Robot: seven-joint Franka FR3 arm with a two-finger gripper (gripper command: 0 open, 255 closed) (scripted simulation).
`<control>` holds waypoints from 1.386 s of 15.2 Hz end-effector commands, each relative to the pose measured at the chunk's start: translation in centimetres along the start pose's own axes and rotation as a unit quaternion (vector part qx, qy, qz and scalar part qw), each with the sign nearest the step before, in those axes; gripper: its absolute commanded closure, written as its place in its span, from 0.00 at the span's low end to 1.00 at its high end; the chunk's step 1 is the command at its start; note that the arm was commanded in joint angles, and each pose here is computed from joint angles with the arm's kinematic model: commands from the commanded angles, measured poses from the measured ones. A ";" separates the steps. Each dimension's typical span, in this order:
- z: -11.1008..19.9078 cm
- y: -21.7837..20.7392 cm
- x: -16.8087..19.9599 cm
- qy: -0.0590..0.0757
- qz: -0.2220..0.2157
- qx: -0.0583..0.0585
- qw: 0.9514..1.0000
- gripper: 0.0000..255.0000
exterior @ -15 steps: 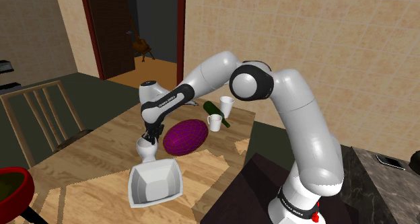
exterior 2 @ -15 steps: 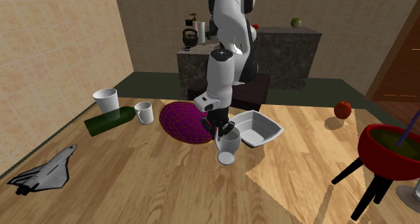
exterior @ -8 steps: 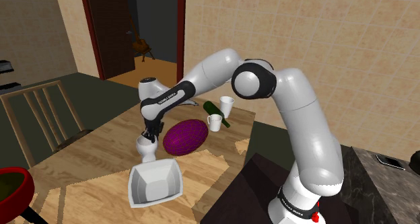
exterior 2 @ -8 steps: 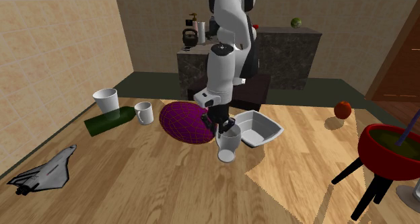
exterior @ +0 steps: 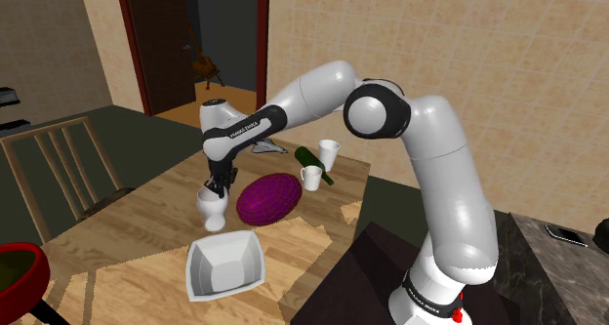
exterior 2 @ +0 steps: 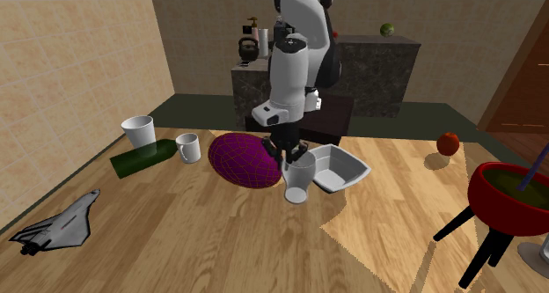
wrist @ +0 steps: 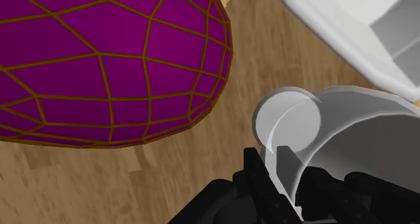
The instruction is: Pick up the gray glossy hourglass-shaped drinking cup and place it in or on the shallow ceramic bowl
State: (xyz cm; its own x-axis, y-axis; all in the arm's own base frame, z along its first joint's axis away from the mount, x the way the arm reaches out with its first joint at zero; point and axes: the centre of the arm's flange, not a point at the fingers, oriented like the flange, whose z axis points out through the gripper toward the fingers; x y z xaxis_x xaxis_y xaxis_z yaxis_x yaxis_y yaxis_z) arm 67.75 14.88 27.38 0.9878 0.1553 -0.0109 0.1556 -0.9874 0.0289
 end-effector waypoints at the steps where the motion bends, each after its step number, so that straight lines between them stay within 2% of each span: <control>1: -1.1 0.0 0.0 0.000 0.000 0.000 1.000 1.00; 18: -9.8 0.2 -0.1 0.000 0.000 0.000 1.000 1.00; 21: -10.7 -1.8 -3.4 0.000 0.000 0.000 1.000 1.00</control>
State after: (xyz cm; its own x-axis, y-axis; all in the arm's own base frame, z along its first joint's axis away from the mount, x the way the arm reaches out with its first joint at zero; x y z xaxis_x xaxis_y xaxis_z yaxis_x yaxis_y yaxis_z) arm 65.29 15.93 37.90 0.9878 0.1555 -0.0111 0.1558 -0.9874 0.0285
